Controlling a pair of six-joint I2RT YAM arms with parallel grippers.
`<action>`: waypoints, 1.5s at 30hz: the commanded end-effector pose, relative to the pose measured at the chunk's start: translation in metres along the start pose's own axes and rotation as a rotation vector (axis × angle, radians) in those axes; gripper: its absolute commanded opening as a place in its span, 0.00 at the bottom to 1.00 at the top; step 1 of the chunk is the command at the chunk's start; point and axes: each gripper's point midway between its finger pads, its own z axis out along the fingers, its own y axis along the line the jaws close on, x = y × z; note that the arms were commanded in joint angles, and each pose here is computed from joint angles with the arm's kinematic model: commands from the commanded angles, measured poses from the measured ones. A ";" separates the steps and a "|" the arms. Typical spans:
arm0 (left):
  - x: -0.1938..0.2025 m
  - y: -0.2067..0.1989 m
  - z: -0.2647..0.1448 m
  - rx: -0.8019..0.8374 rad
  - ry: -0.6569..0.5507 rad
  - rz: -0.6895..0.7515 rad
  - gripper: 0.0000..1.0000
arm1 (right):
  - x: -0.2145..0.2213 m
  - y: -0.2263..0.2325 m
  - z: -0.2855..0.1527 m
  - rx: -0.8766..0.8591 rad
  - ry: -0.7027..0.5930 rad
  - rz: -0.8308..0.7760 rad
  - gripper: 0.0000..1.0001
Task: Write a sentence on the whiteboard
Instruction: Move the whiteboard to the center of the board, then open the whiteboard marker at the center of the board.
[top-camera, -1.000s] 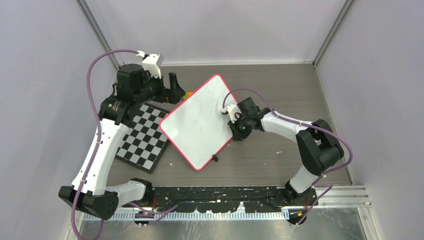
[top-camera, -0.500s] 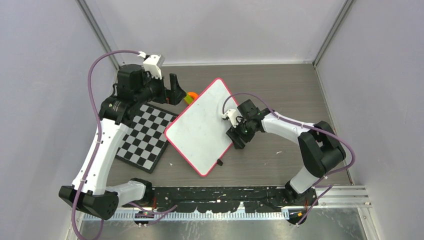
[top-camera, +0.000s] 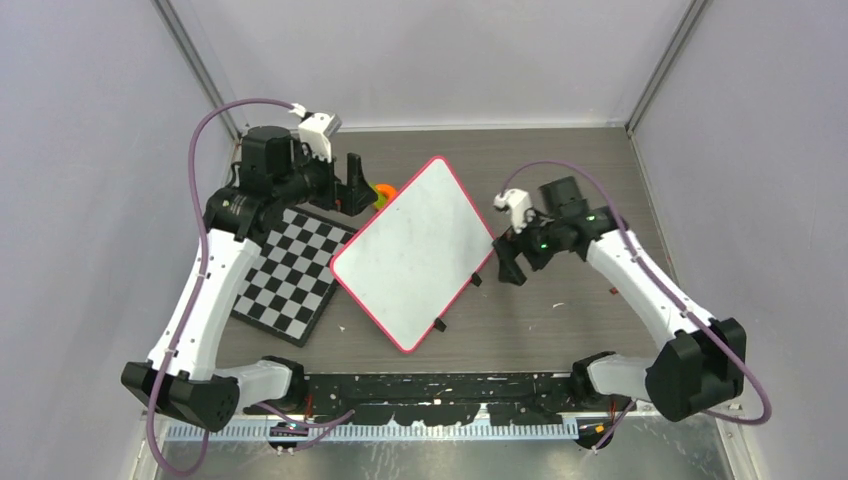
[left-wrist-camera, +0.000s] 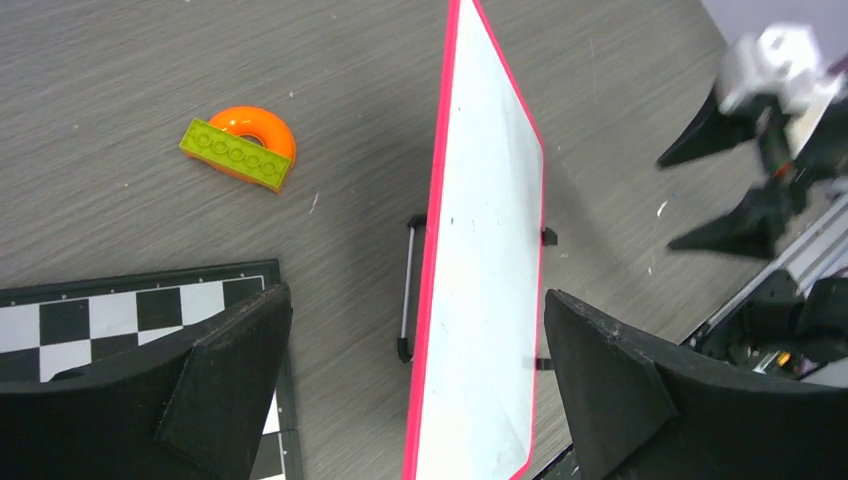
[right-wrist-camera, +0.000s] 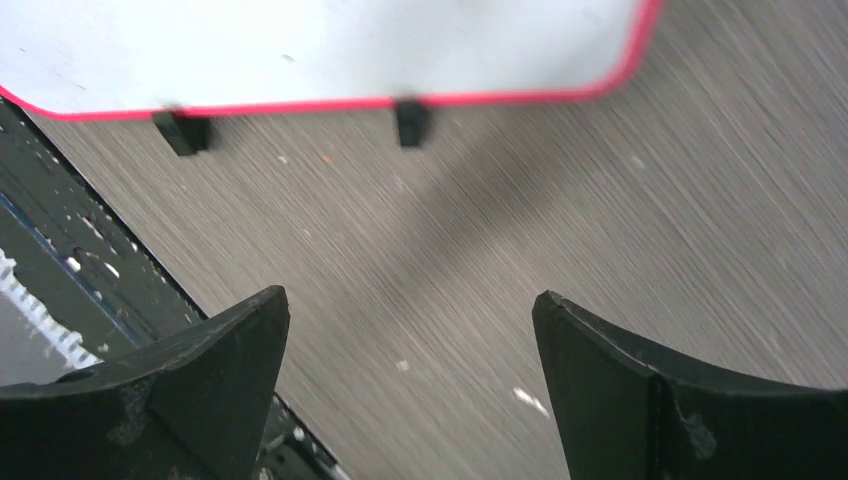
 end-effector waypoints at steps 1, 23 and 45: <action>-0.003 -0.017 -0.007 0.106 0.024 0.088 1.00 | 0.031 -0.018 -0.056 -0.013 0.083 0.060 0.96; 0.037 -0.067 -0.012 0.481 0.234 0.041 1.00 | 0.200 -0.190 -0.140 0.064 0.453 -0.285 0.91; 0.039 -0.061 -0.017 0.426 0.249 0.052 1.00 | 0.250 -0.246 -0.069 -0.034 0.432 -0.542 0.58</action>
